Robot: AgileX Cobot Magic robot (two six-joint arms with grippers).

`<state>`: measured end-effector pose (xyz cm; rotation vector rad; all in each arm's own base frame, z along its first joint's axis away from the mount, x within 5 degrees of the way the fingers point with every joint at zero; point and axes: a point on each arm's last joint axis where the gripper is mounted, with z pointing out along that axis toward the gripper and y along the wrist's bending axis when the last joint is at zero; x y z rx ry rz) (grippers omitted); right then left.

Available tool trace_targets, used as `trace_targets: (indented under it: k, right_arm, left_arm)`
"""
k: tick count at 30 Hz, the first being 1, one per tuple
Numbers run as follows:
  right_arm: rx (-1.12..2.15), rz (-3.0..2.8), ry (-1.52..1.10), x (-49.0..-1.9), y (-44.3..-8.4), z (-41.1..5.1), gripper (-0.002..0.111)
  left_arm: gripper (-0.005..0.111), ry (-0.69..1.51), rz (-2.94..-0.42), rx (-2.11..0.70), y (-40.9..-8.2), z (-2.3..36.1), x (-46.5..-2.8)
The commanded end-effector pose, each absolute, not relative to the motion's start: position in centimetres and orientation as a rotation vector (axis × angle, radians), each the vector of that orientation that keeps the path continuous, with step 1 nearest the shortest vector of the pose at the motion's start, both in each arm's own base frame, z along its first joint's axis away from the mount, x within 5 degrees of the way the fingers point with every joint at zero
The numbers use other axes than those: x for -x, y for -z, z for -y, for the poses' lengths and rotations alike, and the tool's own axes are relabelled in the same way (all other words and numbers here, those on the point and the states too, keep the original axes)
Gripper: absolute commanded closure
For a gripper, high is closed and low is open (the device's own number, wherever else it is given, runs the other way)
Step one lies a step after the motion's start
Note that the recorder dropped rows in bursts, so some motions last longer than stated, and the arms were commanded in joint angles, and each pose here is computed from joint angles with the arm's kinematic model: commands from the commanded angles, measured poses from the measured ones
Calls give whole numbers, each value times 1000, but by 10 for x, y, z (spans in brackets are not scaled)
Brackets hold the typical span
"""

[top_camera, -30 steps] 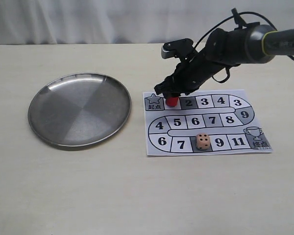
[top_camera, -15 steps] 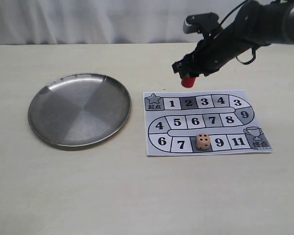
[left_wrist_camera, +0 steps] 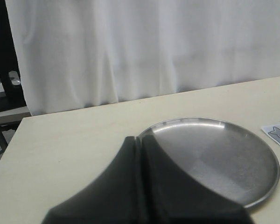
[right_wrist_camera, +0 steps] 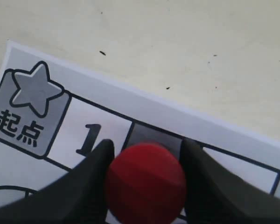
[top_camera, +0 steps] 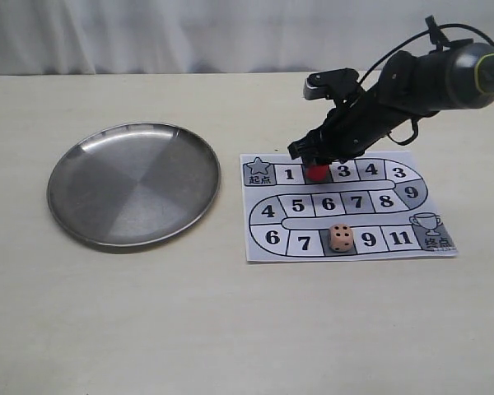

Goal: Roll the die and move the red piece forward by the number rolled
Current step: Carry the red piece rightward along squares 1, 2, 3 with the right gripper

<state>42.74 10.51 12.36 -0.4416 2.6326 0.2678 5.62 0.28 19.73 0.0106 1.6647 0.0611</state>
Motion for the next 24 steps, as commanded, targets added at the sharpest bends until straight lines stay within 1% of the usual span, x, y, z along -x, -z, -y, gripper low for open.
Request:
trace_targets:
  k: [1,15,18,24]
  right_arm:
    - [445,-2662,-264,-426,-114,-102,104]
    - [442,-2675,-273,-425,-115,-103,104]
    - [457,-2656,-286,-427,-135,-102,104]
    - [411,-2492,-266,-427,-207,-88,104]
  left_arm:
    - [107,-53,-1656,-18,-198,-2,-56]
    - [107,-53,-1656,-18,-198,-2,-56]
    - [107,-53,-1656,-18,-198,-2,-56]
    - [107,-53,-1656,-18,-198,-2,-56]
